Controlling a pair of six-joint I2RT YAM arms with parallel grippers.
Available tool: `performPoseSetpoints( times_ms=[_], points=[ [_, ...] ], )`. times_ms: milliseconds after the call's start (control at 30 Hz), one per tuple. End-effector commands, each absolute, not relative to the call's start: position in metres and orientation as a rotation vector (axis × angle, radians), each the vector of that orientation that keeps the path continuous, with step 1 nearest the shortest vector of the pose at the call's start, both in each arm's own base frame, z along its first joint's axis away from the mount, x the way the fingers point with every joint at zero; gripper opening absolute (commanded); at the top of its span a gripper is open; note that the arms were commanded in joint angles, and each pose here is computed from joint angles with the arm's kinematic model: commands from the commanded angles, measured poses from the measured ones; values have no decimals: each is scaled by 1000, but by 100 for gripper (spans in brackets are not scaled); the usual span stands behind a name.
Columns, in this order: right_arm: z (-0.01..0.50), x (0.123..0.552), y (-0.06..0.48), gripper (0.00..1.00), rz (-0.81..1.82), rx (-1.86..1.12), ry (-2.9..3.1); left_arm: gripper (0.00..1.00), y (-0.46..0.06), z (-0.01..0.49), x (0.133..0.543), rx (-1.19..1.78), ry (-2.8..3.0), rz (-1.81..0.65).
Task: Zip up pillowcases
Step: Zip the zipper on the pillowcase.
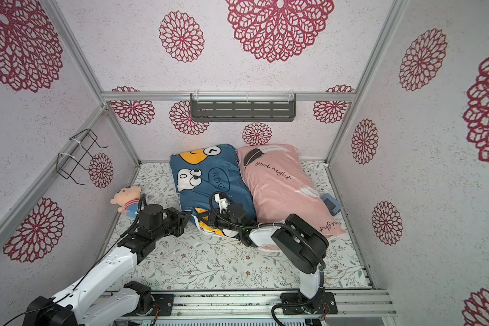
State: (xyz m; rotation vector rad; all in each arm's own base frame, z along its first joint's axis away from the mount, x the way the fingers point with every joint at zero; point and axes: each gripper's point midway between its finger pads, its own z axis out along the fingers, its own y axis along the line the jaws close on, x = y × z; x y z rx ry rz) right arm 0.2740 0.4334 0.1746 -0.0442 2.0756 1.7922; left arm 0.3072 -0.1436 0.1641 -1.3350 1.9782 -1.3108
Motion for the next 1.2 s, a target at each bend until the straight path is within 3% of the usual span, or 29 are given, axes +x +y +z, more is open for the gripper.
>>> performPoseSetpoints(
  times_ms=[0, 600, 1167],
  points=[
    [211, 274, 441, 20, 1858, -92, 1955, 0, -142, 175, 313, -1303, 1930, -1341],
    [197, 267, 449, 23, 1876, -83, 1999, 0, -140, 175, 313, -1311, 1920, -1337],
    [205, 267, 442, 14, 1833, -104, 1988, 0, -140, 172, 312, -1315, 1919, -1339]
  ],
)
